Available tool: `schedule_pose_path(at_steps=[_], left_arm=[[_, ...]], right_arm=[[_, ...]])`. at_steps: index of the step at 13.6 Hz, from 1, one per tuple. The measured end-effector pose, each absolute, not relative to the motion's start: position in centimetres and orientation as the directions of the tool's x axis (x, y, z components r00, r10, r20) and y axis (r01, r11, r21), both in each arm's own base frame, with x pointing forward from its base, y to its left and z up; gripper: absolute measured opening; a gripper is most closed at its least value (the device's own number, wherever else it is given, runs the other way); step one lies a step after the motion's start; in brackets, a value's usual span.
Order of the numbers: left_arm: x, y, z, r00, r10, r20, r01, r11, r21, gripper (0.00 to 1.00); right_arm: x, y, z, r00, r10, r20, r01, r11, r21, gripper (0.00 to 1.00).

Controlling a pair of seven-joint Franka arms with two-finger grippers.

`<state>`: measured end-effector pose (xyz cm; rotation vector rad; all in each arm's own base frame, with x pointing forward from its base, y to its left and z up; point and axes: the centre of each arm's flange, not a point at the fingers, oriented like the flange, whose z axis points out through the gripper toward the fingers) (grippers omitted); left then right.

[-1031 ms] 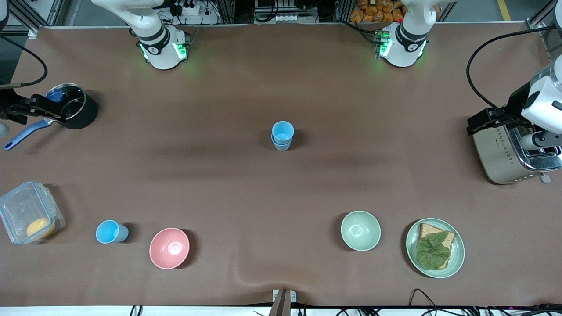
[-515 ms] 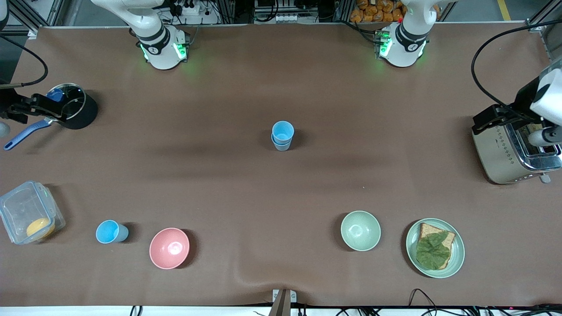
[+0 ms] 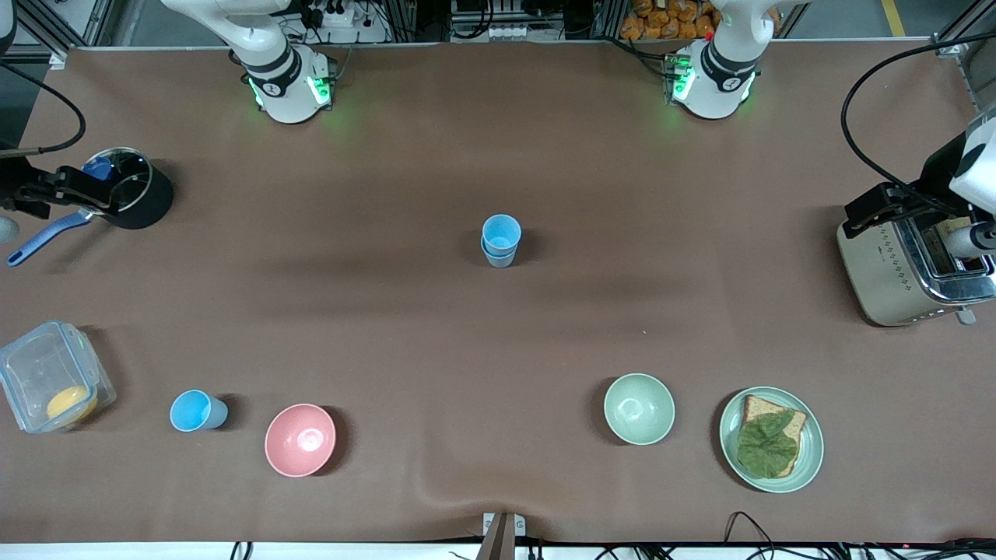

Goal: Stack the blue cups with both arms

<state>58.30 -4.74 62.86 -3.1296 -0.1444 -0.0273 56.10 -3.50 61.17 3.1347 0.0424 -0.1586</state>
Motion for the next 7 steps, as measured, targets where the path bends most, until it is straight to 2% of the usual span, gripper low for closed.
schedule_pose_path(at_steps=[7], left_arm=[[58.07,-5.08,62.81,0.996,0.088,-0.002,0.088,-0.996,0.007,1.00]], right_arm=[[56.04,-3.49,61.08,0.994,0.027,-0.107,0.027,-1.000,0.001,1.00]])
